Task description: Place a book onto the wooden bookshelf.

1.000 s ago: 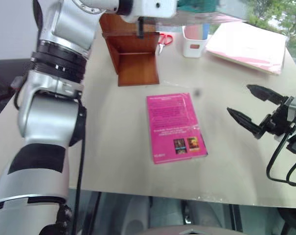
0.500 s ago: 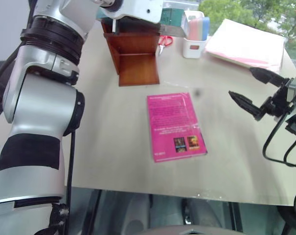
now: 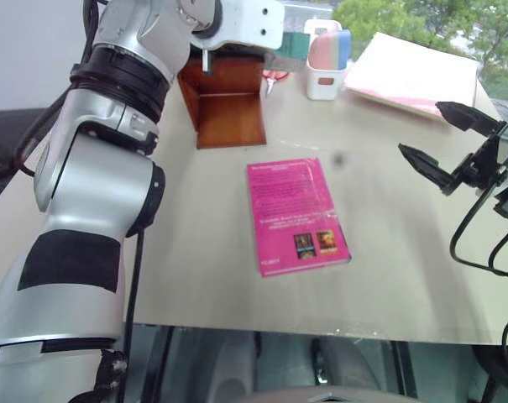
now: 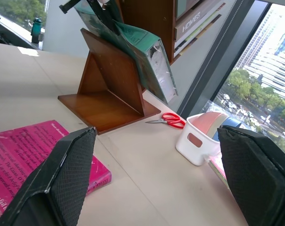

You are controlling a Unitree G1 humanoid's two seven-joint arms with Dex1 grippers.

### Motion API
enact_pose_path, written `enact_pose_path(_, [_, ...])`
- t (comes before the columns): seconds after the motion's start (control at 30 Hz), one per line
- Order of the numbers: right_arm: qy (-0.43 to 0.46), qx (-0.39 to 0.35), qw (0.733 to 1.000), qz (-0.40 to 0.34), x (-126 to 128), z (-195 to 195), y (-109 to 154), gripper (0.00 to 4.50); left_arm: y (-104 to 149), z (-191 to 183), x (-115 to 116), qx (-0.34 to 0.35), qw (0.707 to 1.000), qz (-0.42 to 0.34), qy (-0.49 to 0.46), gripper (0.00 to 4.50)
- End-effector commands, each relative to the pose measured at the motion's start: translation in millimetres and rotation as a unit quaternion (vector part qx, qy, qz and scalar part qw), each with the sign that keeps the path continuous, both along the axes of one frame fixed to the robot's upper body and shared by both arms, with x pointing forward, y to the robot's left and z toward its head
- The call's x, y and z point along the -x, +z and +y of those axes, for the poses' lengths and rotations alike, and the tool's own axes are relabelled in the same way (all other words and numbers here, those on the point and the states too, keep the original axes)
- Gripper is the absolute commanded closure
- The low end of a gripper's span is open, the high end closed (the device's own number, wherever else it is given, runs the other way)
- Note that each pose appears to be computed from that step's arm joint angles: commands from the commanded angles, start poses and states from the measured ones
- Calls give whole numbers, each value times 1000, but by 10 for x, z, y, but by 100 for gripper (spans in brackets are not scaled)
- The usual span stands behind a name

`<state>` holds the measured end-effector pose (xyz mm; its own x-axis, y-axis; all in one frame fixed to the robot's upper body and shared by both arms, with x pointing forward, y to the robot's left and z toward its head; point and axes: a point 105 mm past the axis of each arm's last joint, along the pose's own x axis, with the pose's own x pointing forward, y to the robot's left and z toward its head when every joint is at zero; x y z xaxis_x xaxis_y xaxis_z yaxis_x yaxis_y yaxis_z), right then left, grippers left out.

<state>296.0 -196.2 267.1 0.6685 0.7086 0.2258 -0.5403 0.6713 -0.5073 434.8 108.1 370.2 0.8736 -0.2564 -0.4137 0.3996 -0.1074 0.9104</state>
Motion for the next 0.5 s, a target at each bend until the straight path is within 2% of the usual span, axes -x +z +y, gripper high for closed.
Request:
enact_pose_path(0.03, [3,7,999,-35,49,10,140,25,159,-1,78,19,1000,-14,-5,364])
enact_pose_path(0.07, [5,7,999,-35,37,10,131,25,150,11,71,22,1000,-15,-1,335])
enact_pose_path(0.3, [12,4,999,-31,18,18,107,25,208,74,35,48,997,-50,12,5])
enact_pose_path(0.47, [17,4,1000,-21,27,34,90,25,360,7,253,117,986,-86,-79,5])
enact_pose_path(0.5, [19,6,1000,-16,32,41,79,25,384,-84,363,163,976,-78,-119,5])
